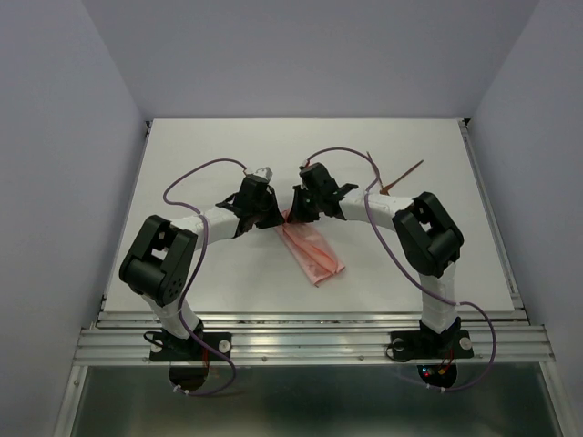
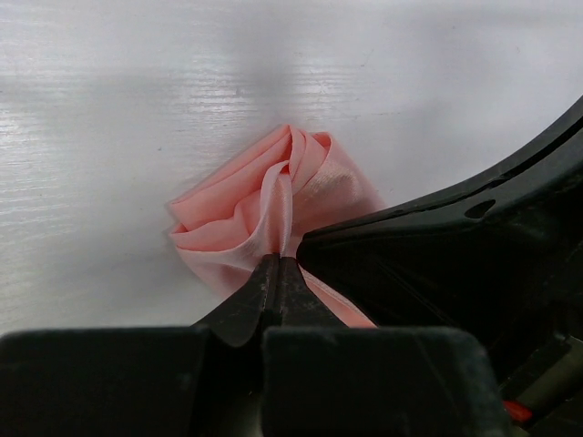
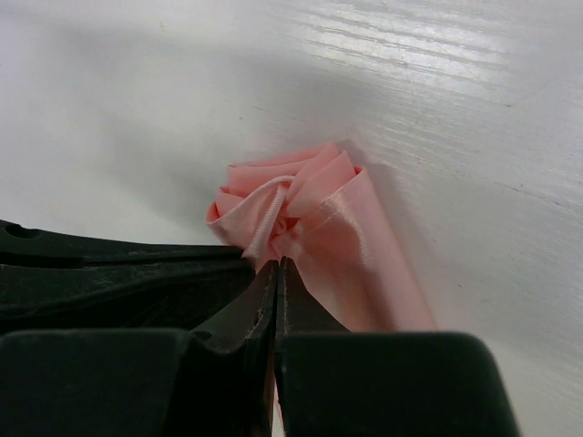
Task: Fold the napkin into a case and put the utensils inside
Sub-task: Grasp the top corner of the smaller rectangle folded napkin from the folded napkin.
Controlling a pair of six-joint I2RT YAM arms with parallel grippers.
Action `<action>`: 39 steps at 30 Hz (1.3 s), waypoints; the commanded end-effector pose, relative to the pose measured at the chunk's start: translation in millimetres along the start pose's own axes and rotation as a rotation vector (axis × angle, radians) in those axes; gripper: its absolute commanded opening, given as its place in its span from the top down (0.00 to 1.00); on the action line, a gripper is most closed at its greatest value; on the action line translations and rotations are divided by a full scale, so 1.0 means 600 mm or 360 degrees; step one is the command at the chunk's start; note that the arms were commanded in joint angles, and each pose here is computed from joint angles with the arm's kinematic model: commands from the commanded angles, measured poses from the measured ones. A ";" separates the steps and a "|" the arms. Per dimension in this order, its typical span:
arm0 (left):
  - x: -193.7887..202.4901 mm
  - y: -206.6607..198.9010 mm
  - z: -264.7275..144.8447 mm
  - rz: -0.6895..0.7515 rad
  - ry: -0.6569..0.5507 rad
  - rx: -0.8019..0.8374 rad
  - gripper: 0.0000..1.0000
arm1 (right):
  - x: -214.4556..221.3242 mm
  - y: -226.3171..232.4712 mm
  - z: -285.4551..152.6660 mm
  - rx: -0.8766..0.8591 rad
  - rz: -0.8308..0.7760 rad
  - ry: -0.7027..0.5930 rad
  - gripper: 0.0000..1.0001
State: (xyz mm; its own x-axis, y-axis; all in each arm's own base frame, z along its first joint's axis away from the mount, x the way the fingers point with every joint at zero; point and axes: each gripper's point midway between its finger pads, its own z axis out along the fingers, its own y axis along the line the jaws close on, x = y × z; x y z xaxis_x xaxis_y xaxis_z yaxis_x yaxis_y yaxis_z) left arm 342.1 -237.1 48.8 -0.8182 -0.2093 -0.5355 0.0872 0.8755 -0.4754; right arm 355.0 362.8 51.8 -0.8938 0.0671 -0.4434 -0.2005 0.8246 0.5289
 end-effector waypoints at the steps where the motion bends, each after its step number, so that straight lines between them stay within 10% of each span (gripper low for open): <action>1: -0.025 -0.018 -0.011 0.0020 -0.0061 0.0050 1.00 | -0.023 0.038 0.004 -0.0121 0.0007 -0.0063 0.99; 39: -0.020 -0.028 -0.010 0.0036 -0.0033 0.0111 1.00 | -0.021 0.042 0.050 -0.0329 0.0327 -0.0234 0.99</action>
State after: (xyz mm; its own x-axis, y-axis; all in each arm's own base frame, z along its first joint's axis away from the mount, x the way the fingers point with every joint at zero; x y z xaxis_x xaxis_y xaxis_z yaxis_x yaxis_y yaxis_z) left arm 343.6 -236.7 50.6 -0.8196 -0.2080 -0.5339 0.0970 0.8680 -0.4870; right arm 365.3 388.8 35.5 -0.8740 0.2942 -0.3866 -0.0962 0.6752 0.7313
